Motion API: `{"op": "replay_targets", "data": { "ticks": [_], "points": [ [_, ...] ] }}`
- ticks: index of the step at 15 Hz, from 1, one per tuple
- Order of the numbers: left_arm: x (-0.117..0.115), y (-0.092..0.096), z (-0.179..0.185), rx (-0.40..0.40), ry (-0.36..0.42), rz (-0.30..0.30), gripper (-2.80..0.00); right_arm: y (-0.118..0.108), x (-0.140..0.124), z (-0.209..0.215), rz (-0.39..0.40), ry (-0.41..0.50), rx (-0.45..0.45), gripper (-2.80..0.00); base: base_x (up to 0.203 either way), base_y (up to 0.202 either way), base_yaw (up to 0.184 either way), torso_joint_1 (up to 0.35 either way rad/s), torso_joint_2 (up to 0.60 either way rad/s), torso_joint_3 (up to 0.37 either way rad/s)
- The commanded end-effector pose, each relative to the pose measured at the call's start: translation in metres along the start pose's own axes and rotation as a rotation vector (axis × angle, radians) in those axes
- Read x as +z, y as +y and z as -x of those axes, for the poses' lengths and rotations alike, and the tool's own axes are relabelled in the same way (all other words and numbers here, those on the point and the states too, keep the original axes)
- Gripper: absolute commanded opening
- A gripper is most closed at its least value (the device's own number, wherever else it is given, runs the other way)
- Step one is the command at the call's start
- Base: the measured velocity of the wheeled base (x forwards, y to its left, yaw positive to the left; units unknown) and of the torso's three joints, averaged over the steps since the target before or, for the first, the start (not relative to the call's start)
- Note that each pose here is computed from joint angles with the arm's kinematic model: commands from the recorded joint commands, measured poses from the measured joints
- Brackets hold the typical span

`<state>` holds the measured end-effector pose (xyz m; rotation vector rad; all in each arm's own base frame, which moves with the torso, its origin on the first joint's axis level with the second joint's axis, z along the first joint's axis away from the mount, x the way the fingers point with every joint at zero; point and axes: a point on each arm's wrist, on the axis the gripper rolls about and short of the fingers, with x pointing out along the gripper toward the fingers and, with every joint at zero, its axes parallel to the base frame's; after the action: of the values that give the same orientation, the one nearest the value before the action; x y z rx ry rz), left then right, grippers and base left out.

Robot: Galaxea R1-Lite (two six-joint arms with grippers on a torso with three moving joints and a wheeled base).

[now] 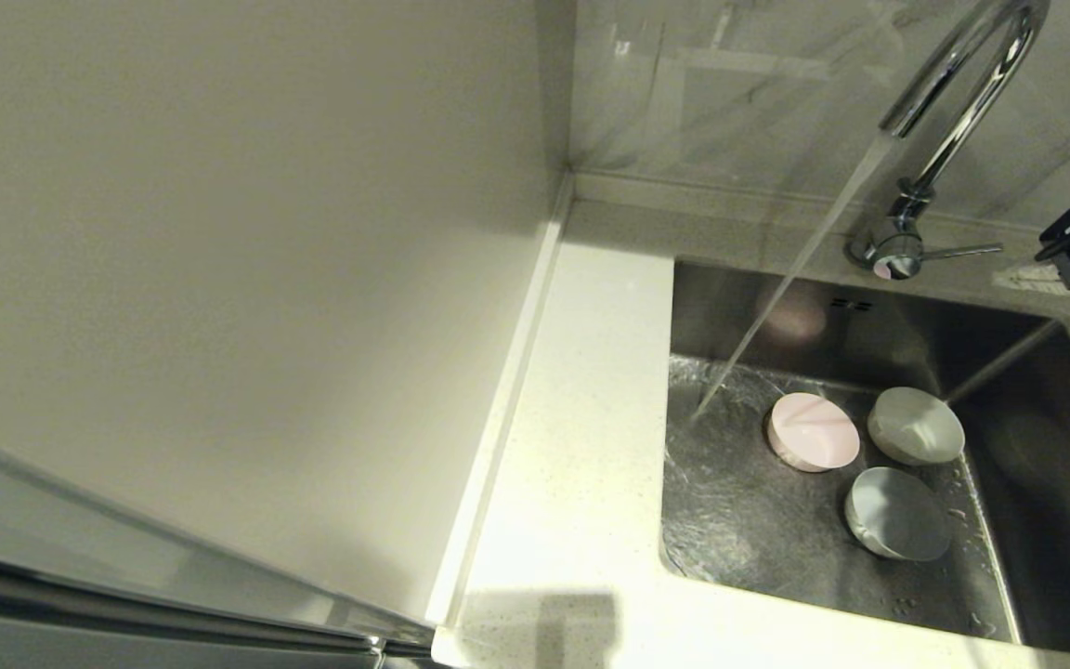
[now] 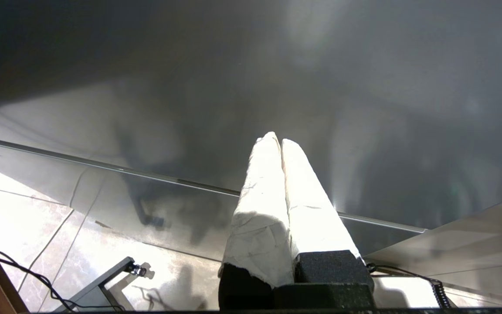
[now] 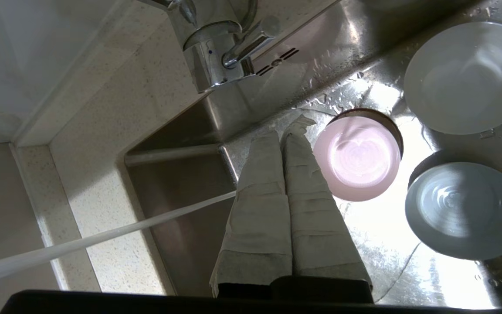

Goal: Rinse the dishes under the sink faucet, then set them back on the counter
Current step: Turn off the faucet

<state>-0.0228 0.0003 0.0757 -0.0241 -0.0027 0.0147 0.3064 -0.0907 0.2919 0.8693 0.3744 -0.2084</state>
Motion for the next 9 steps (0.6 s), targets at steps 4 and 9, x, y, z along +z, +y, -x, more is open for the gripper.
{"op": "replay_targets", "data": {
  "ticks": [4, 9],
  "points": [
    [0.000, 0.000, 0.000, -0.001, -0.004, 0.001, -2.80, 0.003, 0.000, -0.013, 0.006, -0.007, 0.016, -2.80, 0.000, 0.000, 0.000, 0.000, 0.00, 0.000],
    [0.000, 0.000, 0.000, 0.001, -0.004, 0.001, -2.80, 0.007, 0.005, -0.032, 0.017, -0.039, 0.014, -2.80, 0.000, 0.000, 0.000, 0.000, 0.00, 0.000]
  ]
}}
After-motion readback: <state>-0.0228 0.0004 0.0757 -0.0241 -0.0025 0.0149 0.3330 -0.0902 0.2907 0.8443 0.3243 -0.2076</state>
